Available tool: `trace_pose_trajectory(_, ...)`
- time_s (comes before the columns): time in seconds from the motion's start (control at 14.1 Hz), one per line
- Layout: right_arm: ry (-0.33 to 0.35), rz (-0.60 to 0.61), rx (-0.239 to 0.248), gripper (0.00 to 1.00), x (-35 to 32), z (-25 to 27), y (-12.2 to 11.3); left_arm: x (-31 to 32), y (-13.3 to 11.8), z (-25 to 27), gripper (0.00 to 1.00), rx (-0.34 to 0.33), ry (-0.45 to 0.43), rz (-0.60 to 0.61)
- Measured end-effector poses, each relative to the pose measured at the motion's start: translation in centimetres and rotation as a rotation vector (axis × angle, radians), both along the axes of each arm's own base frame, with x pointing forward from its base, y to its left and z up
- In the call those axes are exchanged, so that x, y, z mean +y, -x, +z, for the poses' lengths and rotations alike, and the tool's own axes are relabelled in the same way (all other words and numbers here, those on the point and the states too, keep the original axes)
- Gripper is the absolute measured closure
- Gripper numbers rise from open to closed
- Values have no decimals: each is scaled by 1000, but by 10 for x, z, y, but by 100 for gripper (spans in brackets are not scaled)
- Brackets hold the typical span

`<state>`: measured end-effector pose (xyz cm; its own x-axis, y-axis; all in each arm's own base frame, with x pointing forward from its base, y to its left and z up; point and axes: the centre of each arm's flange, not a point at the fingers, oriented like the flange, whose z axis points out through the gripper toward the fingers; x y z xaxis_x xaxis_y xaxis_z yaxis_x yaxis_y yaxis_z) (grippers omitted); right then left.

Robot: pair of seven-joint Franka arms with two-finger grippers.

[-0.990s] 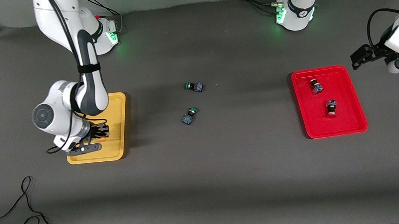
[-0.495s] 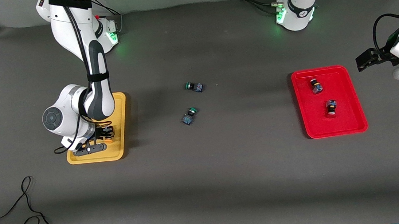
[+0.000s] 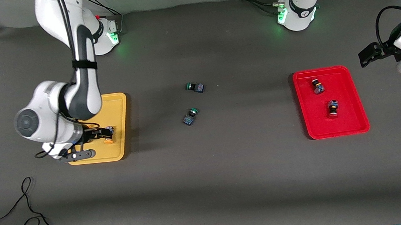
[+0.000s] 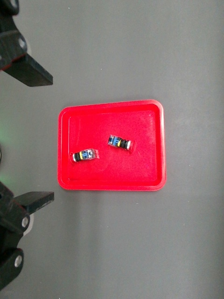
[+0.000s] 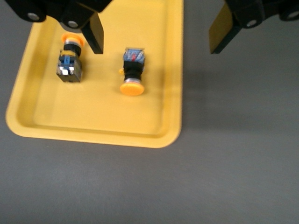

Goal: Place red and yellow buttons in trays

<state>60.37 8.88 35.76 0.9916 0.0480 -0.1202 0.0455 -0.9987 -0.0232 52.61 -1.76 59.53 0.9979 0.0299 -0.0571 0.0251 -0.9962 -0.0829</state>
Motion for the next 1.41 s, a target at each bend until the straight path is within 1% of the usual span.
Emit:
trace_pose_trajectory(0.14,-11,-5,0,0,4,42,-2,0,3,0,0,1,1,1)
trace_pose_trajectory(0.21,-7,-5,-8,0,4,57,0,0,4,0,0,2,1,2)
trace_pose_trajectory(0.42,31,-3,-36,0,13,86,7,0,4,-1,0,4,2,2)
trace_pose_trajectory(0.57,43,-2,-37,0,24,101,10,0,4,-2,0,6,3,2)
trace_pose_trajectory(0.64,64,-5,-38,0,25,109,9,-1,4,-2,0,7,3,2)
trace_pose_trajectory(0.78,98,-17,-27,0,18,120,4,-1,5,-2,0,8,3,2)
trace_pose_trajectory(0.85,104,-29,-7,0,5,122,-3,-1,5,-2,0,10,3,2)
trace_pose_trajectory(0.99,85,-54,8,0,-25,130,-8,-1,5,-2,0,10,3,1)
trace_pose_trajectory(1.06,62,-67,4,0,-42,139,-6,-2,6,-3,0,11,3,0)
trace_pose_trajectory(1.27,-17,-85,-48,0,-83,181,6,-2,6,-3,0,11,3,0)
trace_pose_trajectory(1.41,-39,-92,-78,0,-102,203,17,-2,6,-3,0,12,3,0)
